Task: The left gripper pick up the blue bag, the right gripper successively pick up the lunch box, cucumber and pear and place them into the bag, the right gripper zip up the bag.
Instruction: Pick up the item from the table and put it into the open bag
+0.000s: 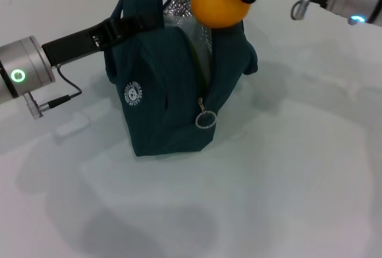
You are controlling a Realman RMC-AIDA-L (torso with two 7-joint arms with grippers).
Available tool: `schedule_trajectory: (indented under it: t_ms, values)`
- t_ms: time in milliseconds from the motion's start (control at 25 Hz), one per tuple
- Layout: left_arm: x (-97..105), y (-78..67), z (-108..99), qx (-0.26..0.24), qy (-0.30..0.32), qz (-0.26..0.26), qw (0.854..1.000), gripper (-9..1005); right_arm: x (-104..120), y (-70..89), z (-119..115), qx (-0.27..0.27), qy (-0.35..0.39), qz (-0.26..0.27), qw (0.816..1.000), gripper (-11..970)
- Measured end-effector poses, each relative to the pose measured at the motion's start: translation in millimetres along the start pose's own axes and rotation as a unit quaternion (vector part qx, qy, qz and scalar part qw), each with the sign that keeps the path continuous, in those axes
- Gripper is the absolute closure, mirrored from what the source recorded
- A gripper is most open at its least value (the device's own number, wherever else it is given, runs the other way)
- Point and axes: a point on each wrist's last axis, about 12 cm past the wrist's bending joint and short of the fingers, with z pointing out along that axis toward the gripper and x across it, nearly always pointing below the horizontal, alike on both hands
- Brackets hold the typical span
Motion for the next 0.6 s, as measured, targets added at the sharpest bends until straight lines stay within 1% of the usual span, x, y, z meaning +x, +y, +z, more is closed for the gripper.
schedule_trajectory:
  t_ms: [280,600]
  values:
    - [0,0.2,0,-0.001,0.000,0.002,1.000,935,-1,-1.6,17,0.002,0.010,-0.024,1.000,927]
    - [1,0.6,0,-0.001,0.000,0.004,1.000,935,5,7.5,27,-0.006,0.027,-0.052,0.998,928]
